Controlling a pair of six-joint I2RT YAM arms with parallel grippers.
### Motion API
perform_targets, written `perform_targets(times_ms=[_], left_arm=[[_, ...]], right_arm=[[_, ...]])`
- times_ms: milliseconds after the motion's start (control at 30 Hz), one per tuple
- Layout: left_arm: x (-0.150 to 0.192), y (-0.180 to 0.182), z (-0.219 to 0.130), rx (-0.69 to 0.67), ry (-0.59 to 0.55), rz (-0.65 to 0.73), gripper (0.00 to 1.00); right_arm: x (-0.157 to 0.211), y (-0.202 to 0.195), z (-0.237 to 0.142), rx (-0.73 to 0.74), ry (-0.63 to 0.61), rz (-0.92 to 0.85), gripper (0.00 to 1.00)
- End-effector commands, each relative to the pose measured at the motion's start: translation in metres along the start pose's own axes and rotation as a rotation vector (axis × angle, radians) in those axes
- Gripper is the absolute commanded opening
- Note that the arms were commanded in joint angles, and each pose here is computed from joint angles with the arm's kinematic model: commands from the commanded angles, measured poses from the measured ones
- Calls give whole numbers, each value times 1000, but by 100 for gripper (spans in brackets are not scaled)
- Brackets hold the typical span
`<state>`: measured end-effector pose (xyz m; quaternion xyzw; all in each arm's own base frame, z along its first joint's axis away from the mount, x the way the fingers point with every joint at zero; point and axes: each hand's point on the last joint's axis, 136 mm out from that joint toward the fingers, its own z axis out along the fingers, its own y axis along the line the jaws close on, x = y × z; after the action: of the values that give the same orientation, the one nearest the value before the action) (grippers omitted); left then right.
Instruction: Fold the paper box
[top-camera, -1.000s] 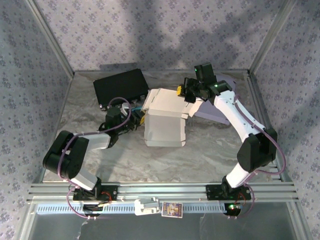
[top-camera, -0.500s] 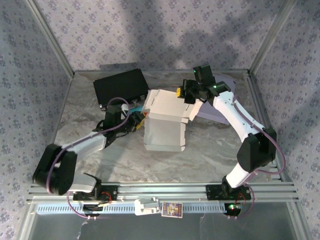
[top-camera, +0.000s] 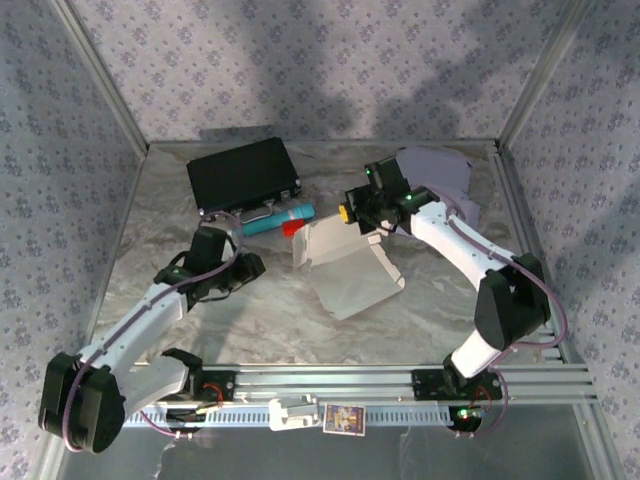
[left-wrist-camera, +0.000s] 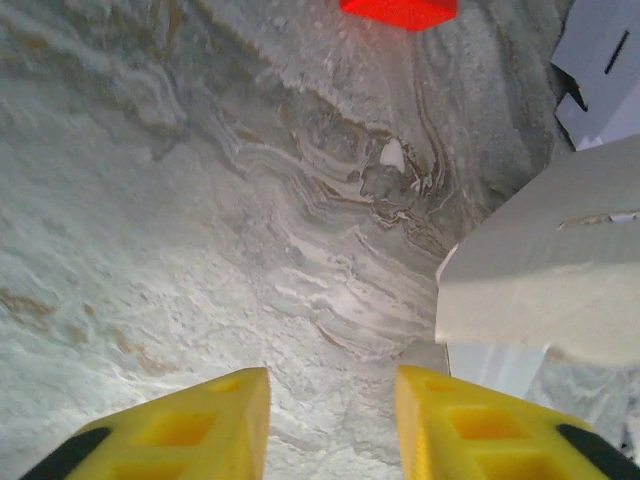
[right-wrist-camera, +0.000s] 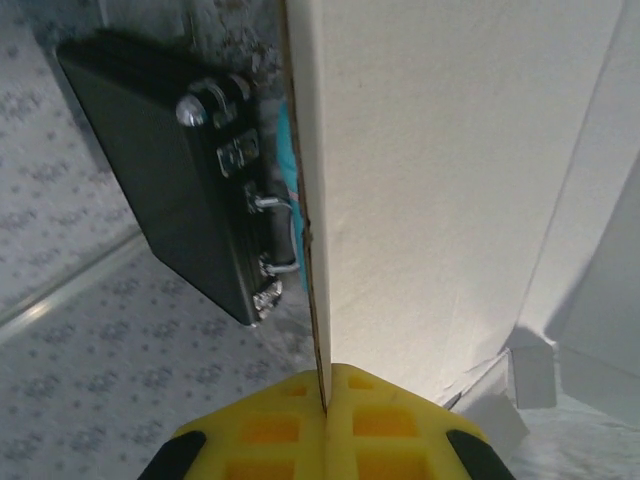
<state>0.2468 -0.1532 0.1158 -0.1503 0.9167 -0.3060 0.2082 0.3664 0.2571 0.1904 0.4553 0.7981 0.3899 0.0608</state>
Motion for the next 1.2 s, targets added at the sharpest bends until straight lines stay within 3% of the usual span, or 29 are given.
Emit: perform_targets(times_ms=[0, 167, 467, 600, 867, 1167], left_arm=[[1, 11, 3, -9, -14, 116, 33], [-3, -9, 14, 120, -48, 318, 26], [28, -38, 36, 255, 5, 668, 32], [38, -48, 45, 279, 13, 696, 36], [21, -59, 45, 275, -106, 677, 41], [30, -72, 52, 329, -73, 772, 40]], right_arm=[[10, 13, -8, -105, 9, -192, 0], [15, -14, 10, -128, 98, -287, 0], [20, -19, 16, -233, 127, -331, 0], [23, -14, 15, -261, 131, -339, 0], [25, -5, 19, -325, 145, -326, 0], [28, -4, 22, -344, 173, -314, 0]])
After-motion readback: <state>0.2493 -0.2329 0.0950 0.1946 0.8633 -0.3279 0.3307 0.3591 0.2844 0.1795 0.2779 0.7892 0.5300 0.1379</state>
